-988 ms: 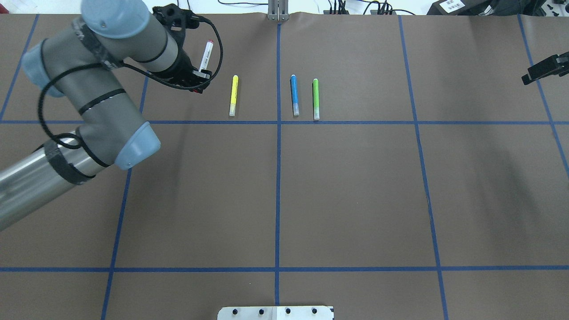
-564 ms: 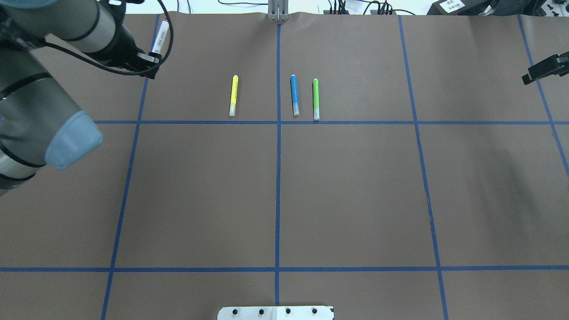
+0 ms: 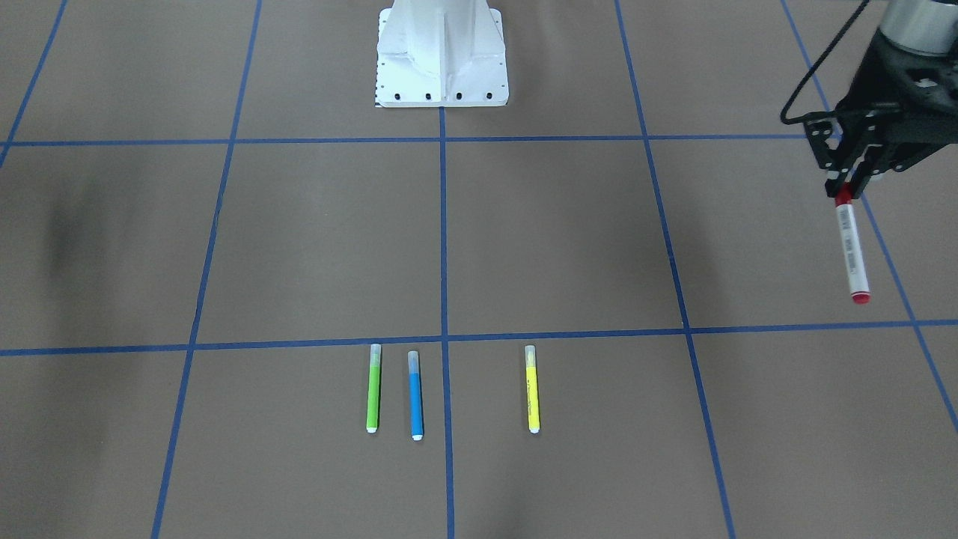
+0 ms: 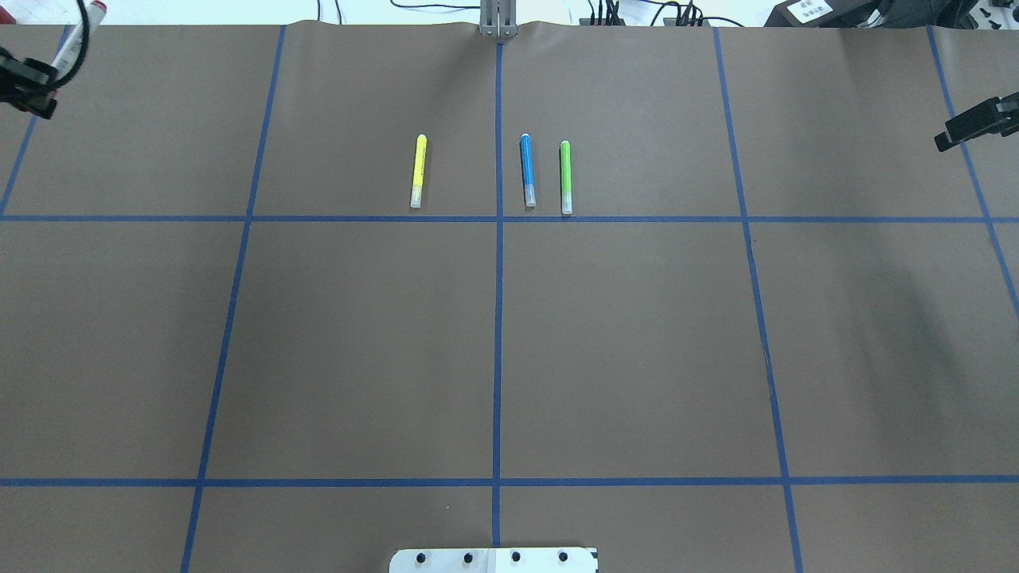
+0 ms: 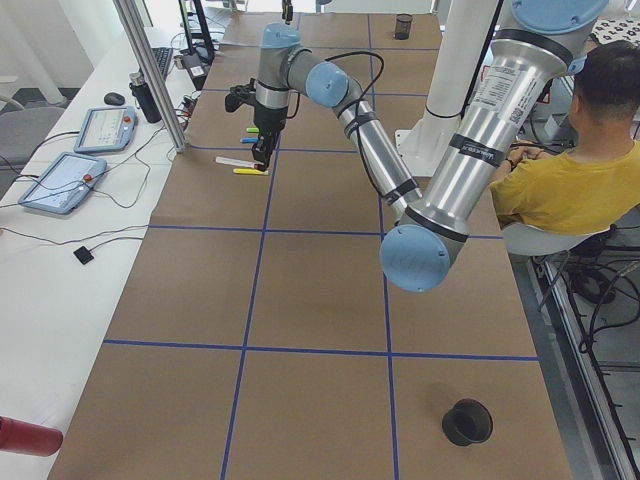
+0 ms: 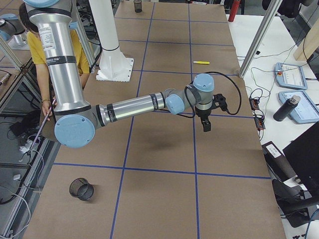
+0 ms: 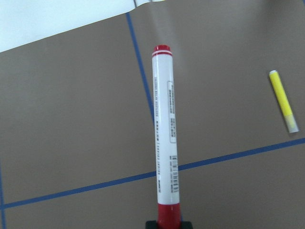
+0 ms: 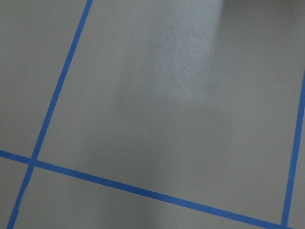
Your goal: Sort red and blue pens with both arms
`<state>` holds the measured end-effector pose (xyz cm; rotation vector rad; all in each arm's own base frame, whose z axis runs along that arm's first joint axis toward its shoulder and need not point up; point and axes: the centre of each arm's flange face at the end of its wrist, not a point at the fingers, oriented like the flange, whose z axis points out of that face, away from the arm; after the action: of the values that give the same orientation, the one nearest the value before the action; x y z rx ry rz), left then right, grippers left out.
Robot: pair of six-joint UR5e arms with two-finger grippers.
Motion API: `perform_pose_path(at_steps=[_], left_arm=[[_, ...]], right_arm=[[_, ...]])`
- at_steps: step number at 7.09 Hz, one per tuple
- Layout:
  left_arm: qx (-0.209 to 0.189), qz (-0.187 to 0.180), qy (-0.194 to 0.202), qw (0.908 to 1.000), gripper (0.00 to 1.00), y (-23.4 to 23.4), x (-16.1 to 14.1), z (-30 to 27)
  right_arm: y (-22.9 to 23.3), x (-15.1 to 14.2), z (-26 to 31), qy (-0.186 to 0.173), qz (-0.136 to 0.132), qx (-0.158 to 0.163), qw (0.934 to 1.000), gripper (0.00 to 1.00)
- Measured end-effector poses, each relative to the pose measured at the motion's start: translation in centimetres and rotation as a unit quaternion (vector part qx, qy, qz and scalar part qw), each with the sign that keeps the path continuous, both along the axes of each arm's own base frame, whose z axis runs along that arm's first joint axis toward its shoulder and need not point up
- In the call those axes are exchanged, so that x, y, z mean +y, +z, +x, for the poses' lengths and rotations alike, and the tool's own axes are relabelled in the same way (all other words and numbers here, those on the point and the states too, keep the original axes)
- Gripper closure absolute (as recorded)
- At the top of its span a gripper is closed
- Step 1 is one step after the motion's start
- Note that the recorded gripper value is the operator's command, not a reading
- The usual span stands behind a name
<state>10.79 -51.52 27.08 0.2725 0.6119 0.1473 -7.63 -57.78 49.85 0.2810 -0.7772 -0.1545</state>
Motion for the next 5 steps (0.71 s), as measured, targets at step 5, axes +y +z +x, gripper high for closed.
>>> perform_pose_path(at_steps=[5], left_arm=[[0.131, -0.144, -0.036, 0.9802, 1.0, 17.7, 9.0, -17.7]], right_arm=[[-0.2, 0.0, 0.0, 0.0, 0.002, -0.001, 1.0, 0.0]])
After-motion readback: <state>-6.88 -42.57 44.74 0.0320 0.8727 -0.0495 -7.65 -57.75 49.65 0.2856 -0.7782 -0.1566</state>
